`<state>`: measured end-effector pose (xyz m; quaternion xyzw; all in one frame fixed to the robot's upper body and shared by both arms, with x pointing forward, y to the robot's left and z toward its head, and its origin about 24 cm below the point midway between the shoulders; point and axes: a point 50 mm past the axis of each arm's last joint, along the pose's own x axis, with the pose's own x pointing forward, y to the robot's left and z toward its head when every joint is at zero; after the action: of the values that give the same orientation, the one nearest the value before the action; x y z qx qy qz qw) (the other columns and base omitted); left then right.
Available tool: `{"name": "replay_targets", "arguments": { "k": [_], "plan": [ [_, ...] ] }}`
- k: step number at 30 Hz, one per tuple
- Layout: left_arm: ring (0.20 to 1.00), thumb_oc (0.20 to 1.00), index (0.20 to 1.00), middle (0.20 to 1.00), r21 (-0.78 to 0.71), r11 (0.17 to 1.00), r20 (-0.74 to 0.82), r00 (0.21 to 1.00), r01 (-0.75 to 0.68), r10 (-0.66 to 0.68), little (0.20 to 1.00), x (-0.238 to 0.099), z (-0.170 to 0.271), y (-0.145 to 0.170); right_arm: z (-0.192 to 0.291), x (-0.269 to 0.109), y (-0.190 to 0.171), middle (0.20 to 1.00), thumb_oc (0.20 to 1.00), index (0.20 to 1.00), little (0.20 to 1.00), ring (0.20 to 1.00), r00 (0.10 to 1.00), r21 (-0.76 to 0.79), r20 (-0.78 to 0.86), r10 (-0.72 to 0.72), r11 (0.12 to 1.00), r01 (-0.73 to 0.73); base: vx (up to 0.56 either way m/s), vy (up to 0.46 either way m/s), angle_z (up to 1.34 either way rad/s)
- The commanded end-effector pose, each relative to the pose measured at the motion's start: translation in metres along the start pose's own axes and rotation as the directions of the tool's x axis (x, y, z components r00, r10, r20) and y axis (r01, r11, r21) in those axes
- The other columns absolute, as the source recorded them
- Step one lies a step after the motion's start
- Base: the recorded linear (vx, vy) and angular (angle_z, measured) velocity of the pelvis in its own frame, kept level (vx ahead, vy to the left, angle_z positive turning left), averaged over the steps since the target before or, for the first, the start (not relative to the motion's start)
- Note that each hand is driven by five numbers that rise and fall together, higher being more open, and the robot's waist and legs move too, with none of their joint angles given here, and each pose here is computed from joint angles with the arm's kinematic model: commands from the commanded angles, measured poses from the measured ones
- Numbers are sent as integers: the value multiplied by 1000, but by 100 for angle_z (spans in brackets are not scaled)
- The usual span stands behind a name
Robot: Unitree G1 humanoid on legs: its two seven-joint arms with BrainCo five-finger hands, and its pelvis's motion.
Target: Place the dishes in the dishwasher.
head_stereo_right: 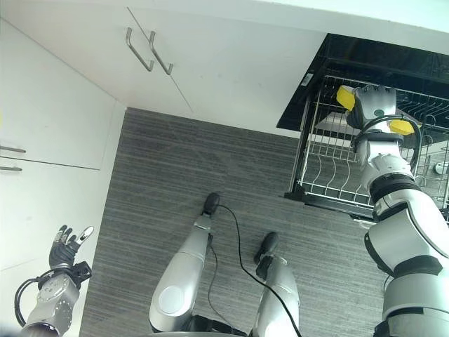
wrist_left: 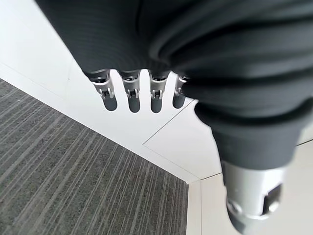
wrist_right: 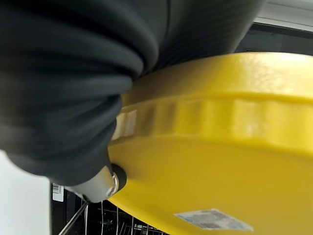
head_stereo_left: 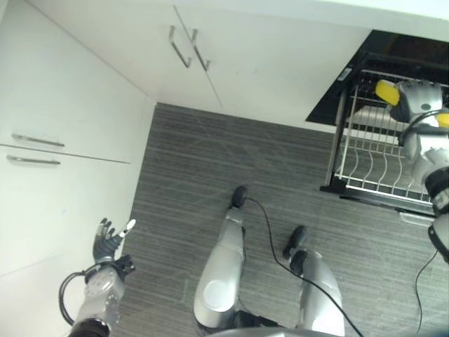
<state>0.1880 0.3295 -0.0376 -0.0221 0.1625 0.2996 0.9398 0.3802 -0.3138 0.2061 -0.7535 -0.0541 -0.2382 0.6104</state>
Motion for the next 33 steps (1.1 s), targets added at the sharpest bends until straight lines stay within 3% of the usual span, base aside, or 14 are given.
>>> {"name": "replay_targets", "arguments": {
  "k": [1, 15, 21, 22, 23, 24, 30, 33],
  "plan": [
    [1000, 1000, 1000, 1000, 32, 998, 40, 998, -47, 45, 1000, -2, 4, 16, -19, 5, -13, 200, 200, 200, 200, 200, 995, -1, -83, -58, 998, 58, -37, 36, 2],
    [1000, 1000, 1000, 1000, -2, 999, 49, 998, -44, 44, 1000, 0, 3, 8, -7, 2, 2, 200, 200, 200, 200, 200, 991, 128, -126, 44, 991, -28, -19, 12, 2],
    [1000, 1000, 1000, 1000, -10, 999, 51, 998, -44, 45, 1000, 1, 4, 6, -20, -8, 17, 200, 200, 200, 200, 200, 956, 190, -257, 144, 977, -97, -16, 2, 1],
    [1000, 1000, 1000, 1000, -15, 999, 53, 998, -43, 44, 1000, 2, 6, 4, -23, -9, 20, 304, 304, 304, 304, 304, 944, 212, -282, 172, 971, -114, -84, 27, 1],
    [1000, 1000, 1000, 1000, -14, 999, 54, 998, -40, 41, 1000, 3, 7, 4, -24, -11, 23, 586, 586, 586, 586, 586, 934, 220, -295, 204, 965, -141, 0, 0, 0],
    [1000, 1000, 1000, 1000, -8, 999, 52, 998, -38, 39, 1000, 2, 6, 3, -26, -15, 29, 1000, 1000, 1000, 1000, 1000, 918, 229, -312, 244, 957, -177, 41, -51, 6],
    [1000, 1000, 1000, 1000, 3, 1000, 60, 998, -27, 27, 1000, 5, 15, 1, -25, -26, 46, 1000, 1000, 1000, 1000, 1000, 852, 398, -351, 388, 886, -240, 8, -28, 2],
    [1000, 1000, 1000, 1000, -1, 1000, 67, 998, -18, 18, 1000, 8, 21, -3, -27, -34, 57, 1000, 1000, 1000, 1000, 1000, 785, 523, -365, 501, 807, -272, -41, 7, -2]
  ]
}}
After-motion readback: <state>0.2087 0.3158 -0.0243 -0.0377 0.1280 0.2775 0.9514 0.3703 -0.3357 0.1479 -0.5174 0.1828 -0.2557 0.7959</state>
